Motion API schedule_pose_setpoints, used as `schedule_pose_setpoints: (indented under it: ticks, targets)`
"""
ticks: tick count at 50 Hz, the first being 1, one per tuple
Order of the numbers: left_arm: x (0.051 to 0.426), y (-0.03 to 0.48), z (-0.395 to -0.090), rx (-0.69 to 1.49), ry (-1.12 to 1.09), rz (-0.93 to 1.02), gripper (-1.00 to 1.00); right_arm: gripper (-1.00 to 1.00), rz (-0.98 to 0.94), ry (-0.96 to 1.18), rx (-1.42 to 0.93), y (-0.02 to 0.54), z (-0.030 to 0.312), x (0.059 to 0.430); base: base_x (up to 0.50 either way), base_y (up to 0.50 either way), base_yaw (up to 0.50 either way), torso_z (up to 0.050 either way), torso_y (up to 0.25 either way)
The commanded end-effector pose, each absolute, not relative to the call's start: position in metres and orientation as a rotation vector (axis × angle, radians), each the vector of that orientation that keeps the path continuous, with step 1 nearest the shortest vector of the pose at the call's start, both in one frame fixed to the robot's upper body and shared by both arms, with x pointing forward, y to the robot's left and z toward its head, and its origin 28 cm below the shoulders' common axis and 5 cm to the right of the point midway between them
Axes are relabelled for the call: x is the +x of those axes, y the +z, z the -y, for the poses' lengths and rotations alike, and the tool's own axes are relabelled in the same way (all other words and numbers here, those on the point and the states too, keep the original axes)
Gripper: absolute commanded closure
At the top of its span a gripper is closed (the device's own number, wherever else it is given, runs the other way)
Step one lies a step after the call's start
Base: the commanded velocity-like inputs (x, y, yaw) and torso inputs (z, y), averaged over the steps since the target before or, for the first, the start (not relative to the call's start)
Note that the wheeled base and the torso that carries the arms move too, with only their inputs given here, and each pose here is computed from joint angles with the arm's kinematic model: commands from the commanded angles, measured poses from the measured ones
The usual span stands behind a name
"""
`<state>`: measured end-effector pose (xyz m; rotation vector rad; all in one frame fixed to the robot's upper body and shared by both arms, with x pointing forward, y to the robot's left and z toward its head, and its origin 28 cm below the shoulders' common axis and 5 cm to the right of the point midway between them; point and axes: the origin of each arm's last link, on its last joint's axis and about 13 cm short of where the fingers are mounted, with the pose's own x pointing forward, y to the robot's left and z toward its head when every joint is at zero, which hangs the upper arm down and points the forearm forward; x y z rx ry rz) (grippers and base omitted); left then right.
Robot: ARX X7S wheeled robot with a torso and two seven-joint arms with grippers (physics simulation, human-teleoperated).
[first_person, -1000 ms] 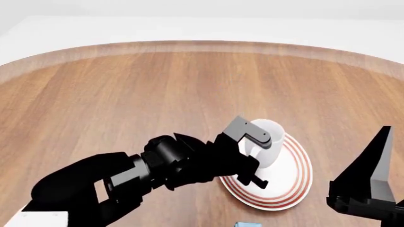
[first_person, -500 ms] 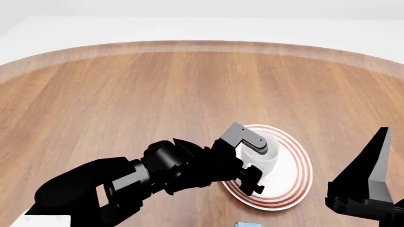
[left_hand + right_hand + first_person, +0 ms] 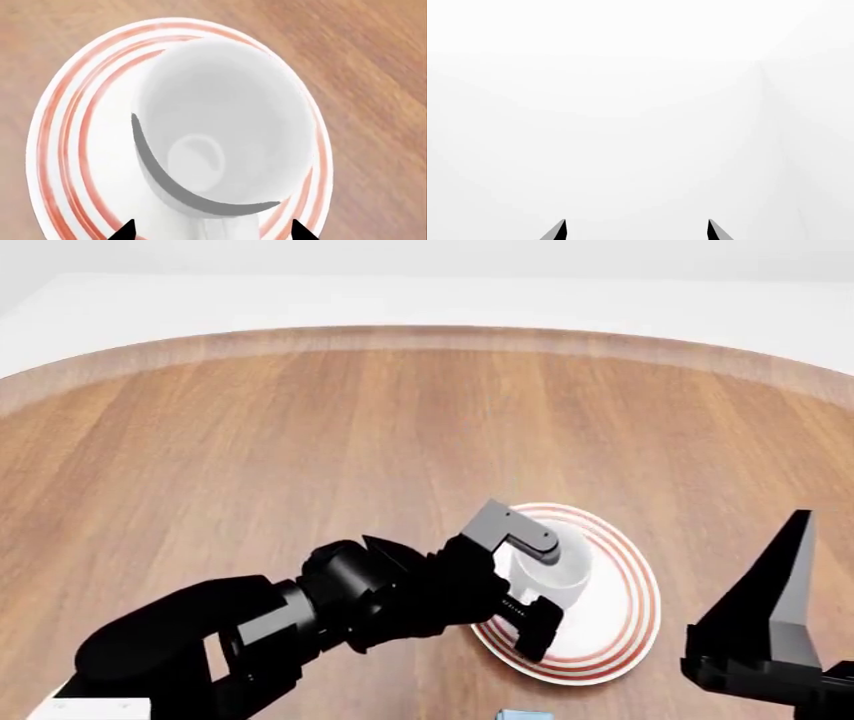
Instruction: Pick up the white mug and put it on the plate, and put the chocolate pudding to the right of the plate.
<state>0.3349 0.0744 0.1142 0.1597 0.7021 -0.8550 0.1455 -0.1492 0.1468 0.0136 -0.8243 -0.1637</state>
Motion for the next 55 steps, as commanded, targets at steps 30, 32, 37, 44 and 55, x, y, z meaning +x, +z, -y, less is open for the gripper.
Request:
schedule_pose_setpoints:
  ticks: [30, 32, 37, 44, 55]
  targets:
    - [0.291, 0.169, -0.071, 0.152, -0.93, -0.514, -1.0, -1.0, 0.821, -0.14, -0.02, 0.144, 0.145, 0.147, 0.0, 0.0, 0.0, 0.0, 0.0]
    - [0.286, 0.173, -0.073, 0.163, -0.929, -0.493, -1.0, -1.0, 0.821, -0.139, -0.019, 0.144, 0.145, 0.147, 0.0, 0.0, 0.0, 0.0, 0.0]
    - [0.278, 0.184, -0.078, 0.17, -0.935, -0.449, -1.0, -1.0, 0.819, -0.137, -0.02, 0.142, 0.144, 0.147, 0.0, 0.0, 0.0, 0.0, 0.0]
    - [0.261, 0.194, -0.083, 0.205, -0.944, -0.378, -1.0, -1.0, 0.819, -0.134, -0.021, 0.143, 0.143, 0.147, 0.0, 0.0, 0.0, 0.0, 0.0]
    - [0.246, 0.213, -0.101, 0.236, -0.909, -0.26, -1.0, -1.0, 0.816, -0.133, -0.02, 0.142, 0.143, 0.148, 0.0, 0.0, 0.0, 0.0, 0.0]
